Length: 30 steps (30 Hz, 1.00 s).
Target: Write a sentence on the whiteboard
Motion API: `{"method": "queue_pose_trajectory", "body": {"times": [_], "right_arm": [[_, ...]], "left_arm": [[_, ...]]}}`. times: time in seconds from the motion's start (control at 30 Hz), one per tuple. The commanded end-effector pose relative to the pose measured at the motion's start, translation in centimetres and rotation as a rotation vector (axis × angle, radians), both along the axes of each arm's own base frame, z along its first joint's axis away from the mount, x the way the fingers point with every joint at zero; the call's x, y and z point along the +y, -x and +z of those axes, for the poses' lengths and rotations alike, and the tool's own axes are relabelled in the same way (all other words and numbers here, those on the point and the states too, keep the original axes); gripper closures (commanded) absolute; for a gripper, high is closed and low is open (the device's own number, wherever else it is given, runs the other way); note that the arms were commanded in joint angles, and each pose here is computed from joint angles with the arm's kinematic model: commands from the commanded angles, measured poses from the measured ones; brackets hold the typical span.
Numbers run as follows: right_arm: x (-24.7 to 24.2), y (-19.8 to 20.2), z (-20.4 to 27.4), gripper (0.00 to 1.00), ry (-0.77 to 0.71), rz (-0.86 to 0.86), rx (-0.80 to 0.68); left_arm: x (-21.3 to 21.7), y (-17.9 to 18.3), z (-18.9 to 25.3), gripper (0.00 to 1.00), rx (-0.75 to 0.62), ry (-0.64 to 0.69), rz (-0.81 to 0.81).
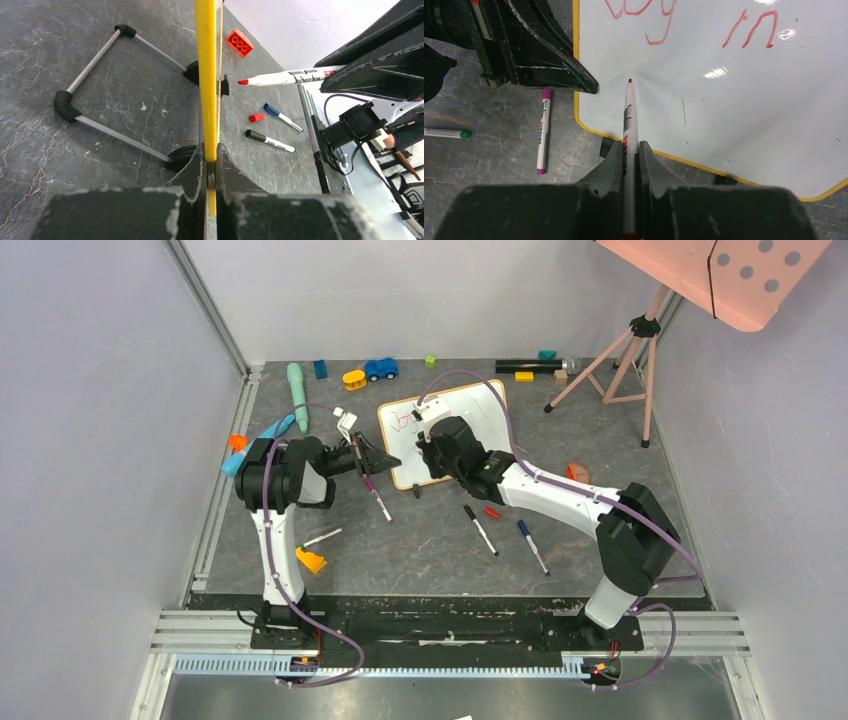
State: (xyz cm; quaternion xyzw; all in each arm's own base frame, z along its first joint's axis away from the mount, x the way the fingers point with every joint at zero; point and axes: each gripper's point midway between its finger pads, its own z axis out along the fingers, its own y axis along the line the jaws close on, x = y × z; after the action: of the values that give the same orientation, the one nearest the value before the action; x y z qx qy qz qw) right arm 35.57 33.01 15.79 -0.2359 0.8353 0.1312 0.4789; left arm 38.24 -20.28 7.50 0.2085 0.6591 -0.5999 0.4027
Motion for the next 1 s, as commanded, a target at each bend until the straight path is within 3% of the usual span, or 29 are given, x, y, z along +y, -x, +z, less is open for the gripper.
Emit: {"method": "queue_pose_trajectory", "body": {"times": [0.0, 0.97], "right_arm": [[0.9, -0.4, 3.1, 1.00, -0.058, 0.012, -0.056], [1.3, -1.5, 1.2, 1.00, 0.005, -0.017, -0.036]], "left_arm": [[-0.4, 2.6, -1.4, 0.98, -0.101, -0.040, -0.115], [-0.5, 2.5, -1.8, 0.98, -0.076, -0.035, -0.125]]}}
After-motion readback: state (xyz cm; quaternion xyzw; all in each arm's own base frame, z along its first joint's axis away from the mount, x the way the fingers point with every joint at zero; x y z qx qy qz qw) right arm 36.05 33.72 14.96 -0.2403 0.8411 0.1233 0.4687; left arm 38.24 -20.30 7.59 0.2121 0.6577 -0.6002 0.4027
